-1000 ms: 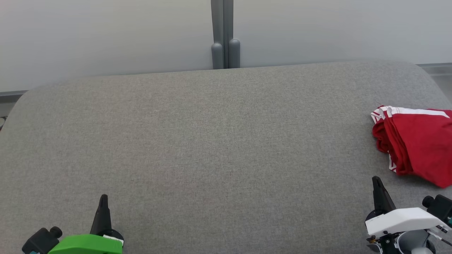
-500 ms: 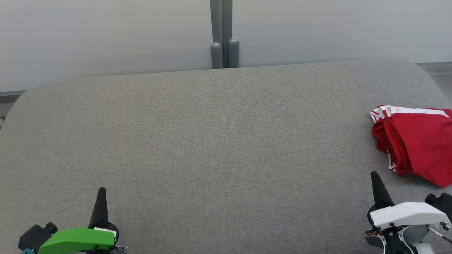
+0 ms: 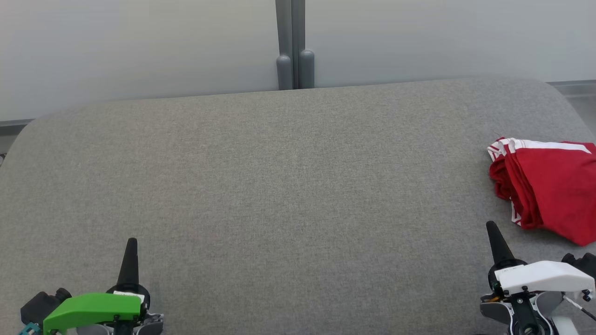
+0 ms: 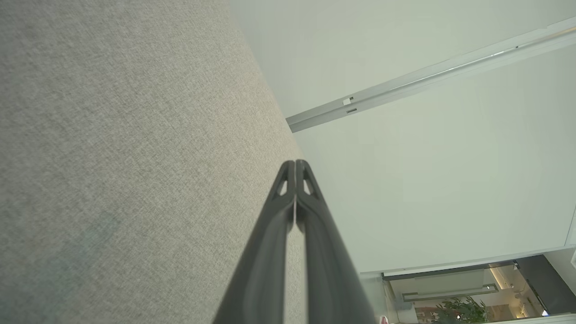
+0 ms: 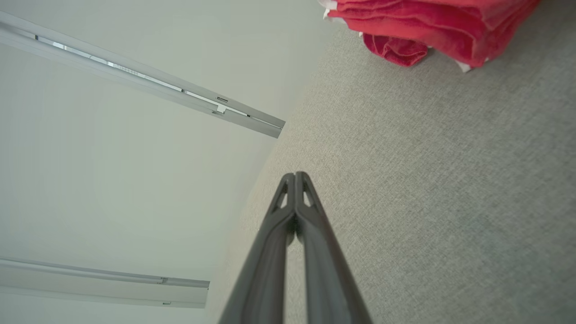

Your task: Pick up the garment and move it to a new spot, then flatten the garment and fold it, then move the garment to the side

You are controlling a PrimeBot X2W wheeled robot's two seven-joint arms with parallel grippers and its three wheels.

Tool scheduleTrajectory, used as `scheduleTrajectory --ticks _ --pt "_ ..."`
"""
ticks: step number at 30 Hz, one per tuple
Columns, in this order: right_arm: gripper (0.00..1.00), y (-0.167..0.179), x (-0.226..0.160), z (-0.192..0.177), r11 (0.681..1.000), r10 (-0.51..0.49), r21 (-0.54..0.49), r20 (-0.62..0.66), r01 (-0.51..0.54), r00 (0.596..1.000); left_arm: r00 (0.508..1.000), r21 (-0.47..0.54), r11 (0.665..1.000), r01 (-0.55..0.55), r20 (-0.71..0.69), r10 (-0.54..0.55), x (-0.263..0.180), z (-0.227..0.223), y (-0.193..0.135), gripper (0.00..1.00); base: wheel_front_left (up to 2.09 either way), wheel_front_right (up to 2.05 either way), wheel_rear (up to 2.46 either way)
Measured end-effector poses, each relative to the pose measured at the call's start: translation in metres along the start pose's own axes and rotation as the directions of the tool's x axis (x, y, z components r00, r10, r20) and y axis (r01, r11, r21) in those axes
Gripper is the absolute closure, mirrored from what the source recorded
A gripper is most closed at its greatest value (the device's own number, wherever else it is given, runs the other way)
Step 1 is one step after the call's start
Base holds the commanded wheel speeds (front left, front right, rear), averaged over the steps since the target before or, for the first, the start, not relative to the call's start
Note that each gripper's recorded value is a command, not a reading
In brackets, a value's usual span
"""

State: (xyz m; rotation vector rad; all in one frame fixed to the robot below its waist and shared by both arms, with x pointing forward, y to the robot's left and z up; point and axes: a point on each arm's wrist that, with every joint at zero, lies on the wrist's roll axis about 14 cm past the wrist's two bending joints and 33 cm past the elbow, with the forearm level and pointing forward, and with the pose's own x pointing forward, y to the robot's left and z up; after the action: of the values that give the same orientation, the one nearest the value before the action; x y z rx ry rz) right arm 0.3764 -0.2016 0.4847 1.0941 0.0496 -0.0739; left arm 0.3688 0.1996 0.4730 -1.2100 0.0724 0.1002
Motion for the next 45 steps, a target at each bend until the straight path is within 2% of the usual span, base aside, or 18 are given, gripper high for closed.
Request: scheduleTrajectory --ticks 16,45 --pt "1.0 0.006 0.005 0.002 0.986 0.021 0.167 -0.003 -0.02 1.0 1.0 -0.127 0.992 0.028 -0.002 -0.029 0.006 0.003 -0.01 1.0 0.0 0.0 0.0" --pt "1.0 0.017 0.011 0.007 0.908 0.065 0.414 -0.003 -0.058 0.998 0.996 -0.318 0.945 0.082 -0.008 -0.089 0.016 0.008 -0.027 1.0 0.0 0.0 0.0"
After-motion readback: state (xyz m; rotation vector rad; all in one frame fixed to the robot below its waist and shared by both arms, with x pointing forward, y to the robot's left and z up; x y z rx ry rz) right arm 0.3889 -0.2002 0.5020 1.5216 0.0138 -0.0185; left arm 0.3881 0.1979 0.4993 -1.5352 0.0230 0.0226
